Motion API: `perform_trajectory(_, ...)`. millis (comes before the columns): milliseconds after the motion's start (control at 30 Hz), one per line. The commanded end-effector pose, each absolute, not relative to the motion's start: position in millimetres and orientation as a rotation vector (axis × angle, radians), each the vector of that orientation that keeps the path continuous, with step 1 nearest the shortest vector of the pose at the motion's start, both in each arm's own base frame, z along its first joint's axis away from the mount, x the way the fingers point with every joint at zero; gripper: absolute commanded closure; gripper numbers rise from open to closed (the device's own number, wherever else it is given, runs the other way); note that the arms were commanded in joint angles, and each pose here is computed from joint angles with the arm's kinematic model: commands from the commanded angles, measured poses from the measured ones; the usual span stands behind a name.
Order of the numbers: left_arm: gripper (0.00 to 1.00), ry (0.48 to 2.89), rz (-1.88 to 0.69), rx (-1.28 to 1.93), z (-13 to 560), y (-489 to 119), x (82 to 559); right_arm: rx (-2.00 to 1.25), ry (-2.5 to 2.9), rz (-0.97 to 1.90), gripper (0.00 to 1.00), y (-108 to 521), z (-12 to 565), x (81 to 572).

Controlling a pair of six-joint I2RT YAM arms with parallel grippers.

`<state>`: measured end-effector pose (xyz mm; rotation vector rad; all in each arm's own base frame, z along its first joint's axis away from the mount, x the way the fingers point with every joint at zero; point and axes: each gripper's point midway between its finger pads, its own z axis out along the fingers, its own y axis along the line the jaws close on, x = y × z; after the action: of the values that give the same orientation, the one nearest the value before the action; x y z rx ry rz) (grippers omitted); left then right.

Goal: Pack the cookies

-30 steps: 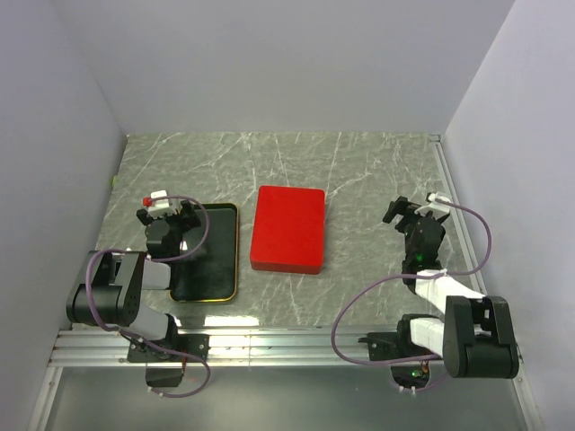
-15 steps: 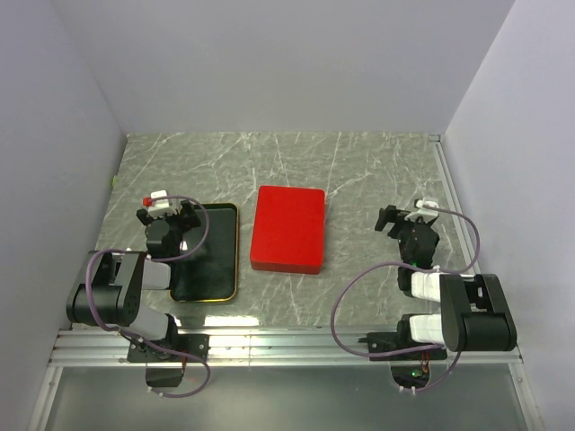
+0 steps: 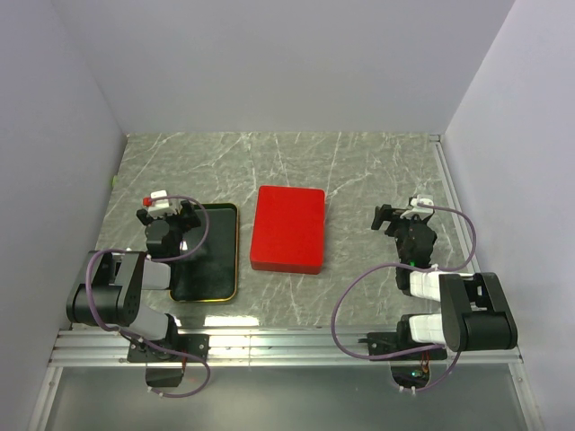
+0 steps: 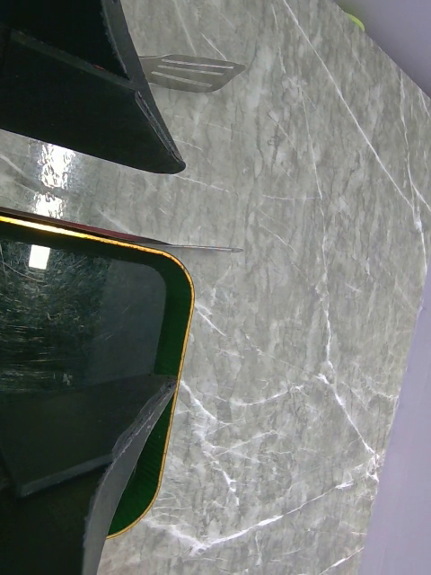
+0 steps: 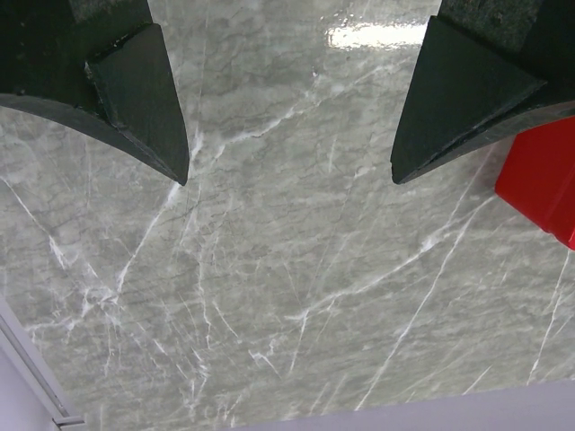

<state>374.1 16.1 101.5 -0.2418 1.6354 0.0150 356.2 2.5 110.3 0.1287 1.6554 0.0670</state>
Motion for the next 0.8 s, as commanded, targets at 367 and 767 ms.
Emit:
perform_trajectory(367, 0.0, 1.552, 0.006, -0.221, 127.2, 15.4, 381.6, 0.111, 1.562, 0.059, 0.0, 3.0, 140.3, 367.1)
perform_trajectory(767, 0.0, 1.553, 0.005, -0.223, 126.9, 15.3, 382.0, 0.112, 1.561, 0.058, 0.0, 2.4, 140.3, 367.1)
